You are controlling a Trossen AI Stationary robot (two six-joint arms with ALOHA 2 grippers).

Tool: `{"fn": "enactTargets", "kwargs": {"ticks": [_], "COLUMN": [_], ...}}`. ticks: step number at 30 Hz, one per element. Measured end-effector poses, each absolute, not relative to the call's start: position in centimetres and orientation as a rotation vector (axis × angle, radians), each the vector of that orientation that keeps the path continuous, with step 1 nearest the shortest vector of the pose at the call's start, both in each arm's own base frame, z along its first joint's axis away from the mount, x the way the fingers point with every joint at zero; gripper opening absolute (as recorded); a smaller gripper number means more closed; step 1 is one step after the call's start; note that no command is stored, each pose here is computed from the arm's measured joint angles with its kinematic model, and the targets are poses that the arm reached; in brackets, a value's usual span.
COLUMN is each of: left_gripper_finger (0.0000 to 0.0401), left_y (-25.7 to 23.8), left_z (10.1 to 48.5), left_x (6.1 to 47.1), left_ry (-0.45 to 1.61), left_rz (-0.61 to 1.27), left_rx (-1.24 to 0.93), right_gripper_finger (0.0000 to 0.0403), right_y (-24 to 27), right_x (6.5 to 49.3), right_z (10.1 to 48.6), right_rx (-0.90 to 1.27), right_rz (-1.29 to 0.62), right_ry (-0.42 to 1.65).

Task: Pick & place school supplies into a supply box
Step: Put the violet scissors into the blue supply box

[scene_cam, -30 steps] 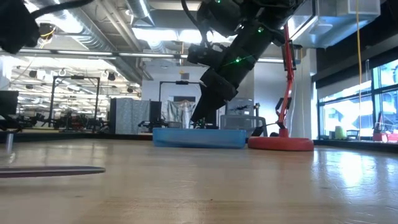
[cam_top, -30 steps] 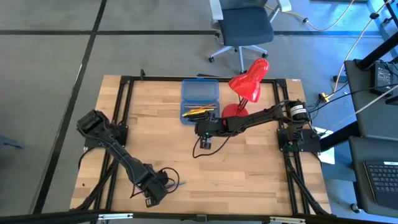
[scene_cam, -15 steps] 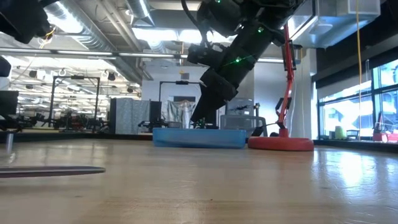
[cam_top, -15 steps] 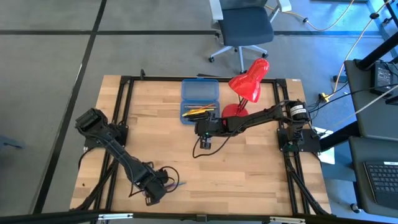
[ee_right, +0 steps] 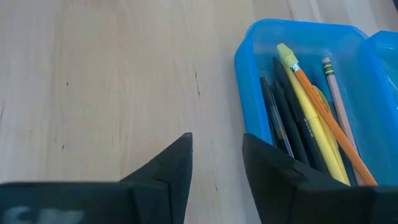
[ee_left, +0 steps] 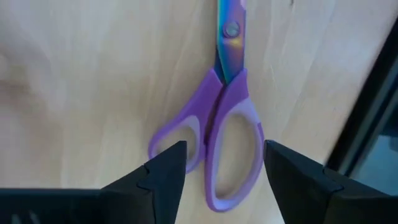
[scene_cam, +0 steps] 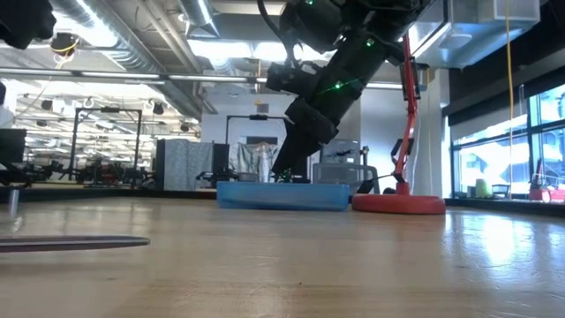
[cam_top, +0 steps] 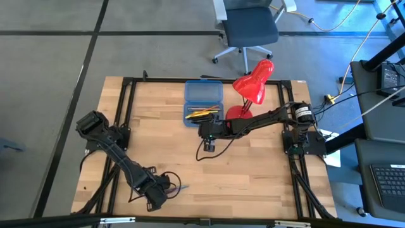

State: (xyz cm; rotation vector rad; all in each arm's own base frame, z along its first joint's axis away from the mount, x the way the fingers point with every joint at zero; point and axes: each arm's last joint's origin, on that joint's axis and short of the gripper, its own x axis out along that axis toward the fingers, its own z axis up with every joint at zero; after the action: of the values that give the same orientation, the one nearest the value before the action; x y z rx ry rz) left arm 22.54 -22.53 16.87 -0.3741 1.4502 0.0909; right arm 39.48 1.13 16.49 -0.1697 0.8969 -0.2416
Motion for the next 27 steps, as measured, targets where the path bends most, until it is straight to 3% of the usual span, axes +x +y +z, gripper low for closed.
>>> {"fn": "enactTargets", "kwargs": {"ticks": [15,27], "left_gripper_finger": [0.0156,0.0087], "left_y": [-22.9,-22.8], "left_z": [14.9,13.0], "left_x": [22.5,22.7], "left_ry": [1.499,1.537], "left_rz": [0.114,0.111], "left_rx": [-0.286,-0.134], "right_gripper_finger": [0.0145,0.0145], "right_y": [1.1,2.1], "right_x": [39.5,39.2], "right_z": [16.5,17.1], "right_rx": [-0.169,-0.166], "right_rz": [-0.242,-0.227], "right_ry": [0.897,0.887]}}
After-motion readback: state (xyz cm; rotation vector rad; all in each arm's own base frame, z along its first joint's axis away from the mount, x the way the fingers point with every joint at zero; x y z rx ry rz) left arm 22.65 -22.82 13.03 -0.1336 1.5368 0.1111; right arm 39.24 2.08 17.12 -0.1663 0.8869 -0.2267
